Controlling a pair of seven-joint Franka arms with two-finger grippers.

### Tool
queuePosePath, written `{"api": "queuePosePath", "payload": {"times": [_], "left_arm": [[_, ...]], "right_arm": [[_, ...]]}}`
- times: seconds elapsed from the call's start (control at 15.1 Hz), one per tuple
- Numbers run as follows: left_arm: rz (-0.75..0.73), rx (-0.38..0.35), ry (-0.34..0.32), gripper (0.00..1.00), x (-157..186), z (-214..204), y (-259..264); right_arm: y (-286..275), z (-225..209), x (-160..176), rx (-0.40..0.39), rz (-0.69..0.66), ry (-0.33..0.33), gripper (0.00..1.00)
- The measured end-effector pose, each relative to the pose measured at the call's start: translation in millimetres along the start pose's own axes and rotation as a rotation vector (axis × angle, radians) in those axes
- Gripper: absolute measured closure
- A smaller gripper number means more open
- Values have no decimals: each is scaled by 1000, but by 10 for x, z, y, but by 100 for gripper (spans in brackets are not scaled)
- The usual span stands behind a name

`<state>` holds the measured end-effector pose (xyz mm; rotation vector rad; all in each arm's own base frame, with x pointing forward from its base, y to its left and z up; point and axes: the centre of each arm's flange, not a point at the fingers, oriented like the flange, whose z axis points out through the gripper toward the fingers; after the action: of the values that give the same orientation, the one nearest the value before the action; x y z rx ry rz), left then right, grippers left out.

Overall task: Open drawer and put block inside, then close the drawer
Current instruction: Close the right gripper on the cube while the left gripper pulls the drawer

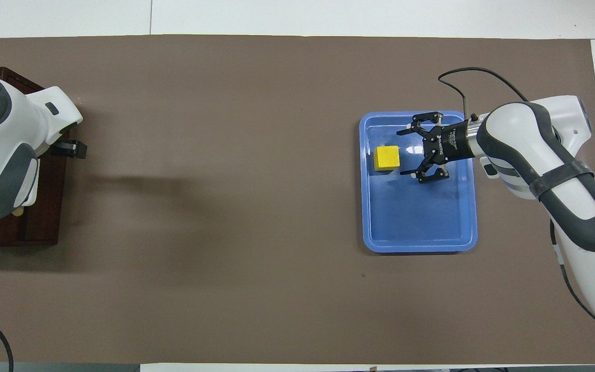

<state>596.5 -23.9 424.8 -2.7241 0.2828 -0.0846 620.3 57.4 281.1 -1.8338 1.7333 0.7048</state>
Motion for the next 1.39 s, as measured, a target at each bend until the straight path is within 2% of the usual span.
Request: {"api": "queuePosePath", "payload": {"times": [0.53, 0.66, 0.86, 0.93, 1.19, 1.39], "left_arm": [[13, -14, 25, 0, -34, 140, 79], [9, -16, 27, 0, -35, 183, 54], [14, -12, 10, 0, -28, 325, 49], [16, -12, 6, 0, -23, 364, 60], [22, -10, 7, 0, -13, 397, 88], [31, -10, 11, 0, -14, 401, 131]], "right_arm": [[52, 95, 28, -9, -12, 7, 0], [54, 97, 31, -9, -13, 7, 4], [55, 115, 11, -11, -16, 8, 38], [54, 124, 0, -11, -18, 9, 45], [33, 109, -24, -5, -21, 10, 45], [-95, -34, -225, -10, -6, -17, 45]]}}
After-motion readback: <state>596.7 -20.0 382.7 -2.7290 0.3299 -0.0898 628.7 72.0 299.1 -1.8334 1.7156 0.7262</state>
